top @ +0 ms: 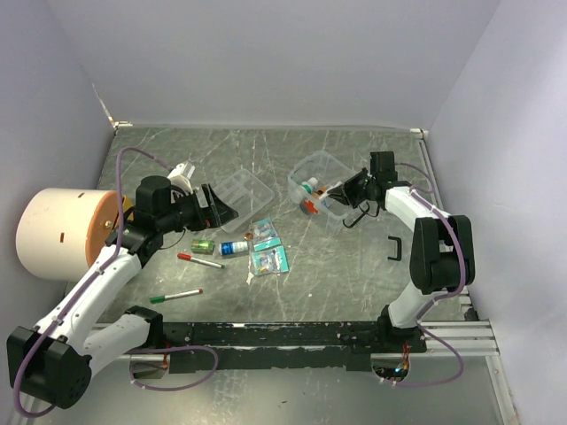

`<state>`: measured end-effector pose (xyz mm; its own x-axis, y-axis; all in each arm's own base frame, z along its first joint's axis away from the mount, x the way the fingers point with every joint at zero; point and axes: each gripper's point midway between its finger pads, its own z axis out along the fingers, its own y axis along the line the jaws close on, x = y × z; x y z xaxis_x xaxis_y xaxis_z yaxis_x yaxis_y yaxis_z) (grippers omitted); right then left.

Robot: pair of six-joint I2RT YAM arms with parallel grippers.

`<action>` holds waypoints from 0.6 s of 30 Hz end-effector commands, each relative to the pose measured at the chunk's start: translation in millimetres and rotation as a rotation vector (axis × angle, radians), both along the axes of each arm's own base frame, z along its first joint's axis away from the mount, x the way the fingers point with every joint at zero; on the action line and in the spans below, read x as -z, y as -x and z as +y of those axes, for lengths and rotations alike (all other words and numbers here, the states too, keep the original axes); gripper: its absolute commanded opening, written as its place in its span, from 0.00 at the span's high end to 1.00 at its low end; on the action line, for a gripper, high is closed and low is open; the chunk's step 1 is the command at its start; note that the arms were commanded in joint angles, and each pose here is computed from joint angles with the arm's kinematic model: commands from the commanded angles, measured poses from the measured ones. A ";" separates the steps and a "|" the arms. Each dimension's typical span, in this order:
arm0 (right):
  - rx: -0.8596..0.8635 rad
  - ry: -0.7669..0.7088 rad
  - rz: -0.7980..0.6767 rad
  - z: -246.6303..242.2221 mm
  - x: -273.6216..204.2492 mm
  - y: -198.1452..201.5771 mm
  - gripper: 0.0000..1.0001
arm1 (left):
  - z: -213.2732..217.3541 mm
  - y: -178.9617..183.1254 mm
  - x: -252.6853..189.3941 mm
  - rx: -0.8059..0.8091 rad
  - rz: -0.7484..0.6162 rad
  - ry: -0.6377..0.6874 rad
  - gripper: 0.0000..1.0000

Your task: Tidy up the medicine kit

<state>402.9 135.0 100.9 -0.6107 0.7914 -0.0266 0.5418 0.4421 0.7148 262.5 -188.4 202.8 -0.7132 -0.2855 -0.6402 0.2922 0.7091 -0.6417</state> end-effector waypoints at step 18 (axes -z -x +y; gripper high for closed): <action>-0.066 0.587 -0.161 -37.3 -36.4 -20.9 0.57 | -0.5 0.7 -10.6 -0.004 -0.037 0.012 0.02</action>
<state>411.8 107.6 111.7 -0.6102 0.7307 -0.3061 0.4750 0.6467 0.5968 261.9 -187.9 205.4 -0.7070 -0.2881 -0.6459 0.2967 0.7082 -0.6407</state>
